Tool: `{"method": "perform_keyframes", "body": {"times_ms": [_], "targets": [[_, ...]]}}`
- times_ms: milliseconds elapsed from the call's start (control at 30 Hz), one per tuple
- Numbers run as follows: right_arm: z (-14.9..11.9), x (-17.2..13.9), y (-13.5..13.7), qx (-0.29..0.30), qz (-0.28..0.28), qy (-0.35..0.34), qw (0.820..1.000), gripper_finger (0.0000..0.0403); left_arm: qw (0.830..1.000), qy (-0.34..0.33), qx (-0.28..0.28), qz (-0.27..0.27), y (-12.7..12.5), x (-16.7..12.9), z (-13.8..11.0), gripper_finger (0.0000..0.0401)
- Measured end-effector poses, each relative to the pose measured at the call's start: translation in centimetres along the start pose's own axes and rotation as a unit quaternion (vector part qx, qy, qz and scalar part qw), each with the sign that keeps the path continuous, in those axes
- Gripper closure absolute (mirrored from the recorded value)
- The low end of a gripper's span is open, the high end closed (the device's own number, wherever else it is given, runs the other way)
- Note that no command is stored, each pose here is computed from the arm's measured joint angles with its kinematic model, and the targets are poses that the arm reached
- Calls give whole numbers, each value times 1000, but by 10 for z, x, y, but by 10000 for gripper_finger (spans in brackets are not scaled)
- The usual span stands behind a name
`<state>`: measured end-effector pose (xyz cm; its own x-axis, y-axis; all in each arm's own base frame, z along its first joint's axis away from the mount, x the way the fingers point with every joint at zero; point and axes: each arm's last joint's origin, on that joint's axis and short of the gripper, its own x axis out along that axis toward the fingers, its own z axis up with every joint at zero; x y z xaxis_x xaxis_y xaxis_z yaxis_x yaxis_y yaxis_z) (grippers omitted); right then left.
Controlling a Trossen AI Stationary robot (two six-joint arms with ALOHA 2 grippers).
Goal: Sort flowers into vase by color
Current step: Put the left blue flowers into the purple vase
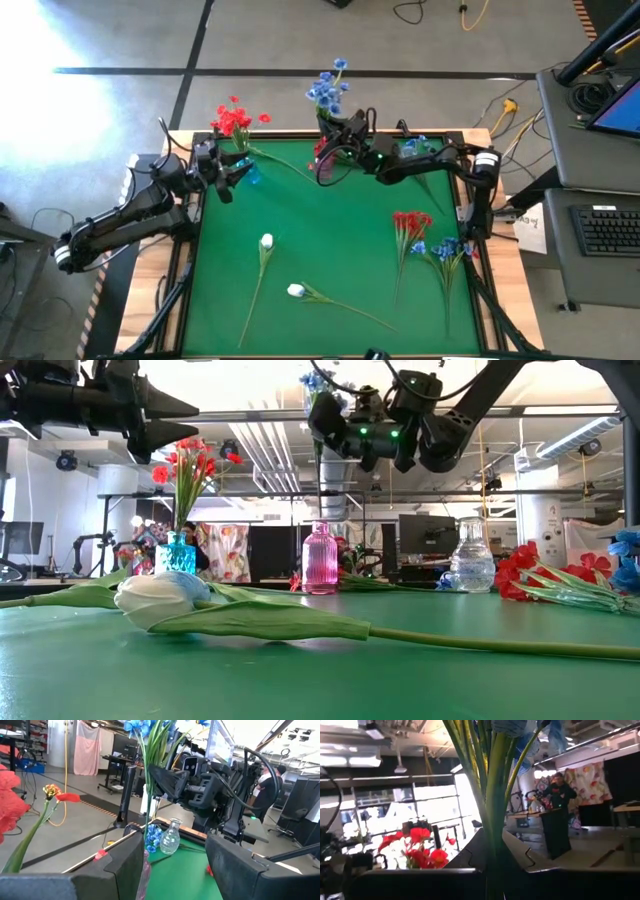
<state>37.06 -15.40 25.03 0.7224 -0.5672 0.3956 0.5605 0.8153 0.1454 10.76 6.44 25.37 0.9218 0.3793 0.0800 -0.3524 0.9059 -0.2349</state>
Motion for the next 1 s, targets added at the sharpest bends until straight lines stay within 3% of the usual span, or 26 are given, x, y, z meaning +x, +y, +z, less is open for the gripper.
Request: {"method": "perform_keyframes", "body": {"times_ms": [1000], "targets": [[-8, -4, -6, 21, -18, 27, 999, 377, 1000, 15, 1, 5, 2, 4, -3, 202]]}}
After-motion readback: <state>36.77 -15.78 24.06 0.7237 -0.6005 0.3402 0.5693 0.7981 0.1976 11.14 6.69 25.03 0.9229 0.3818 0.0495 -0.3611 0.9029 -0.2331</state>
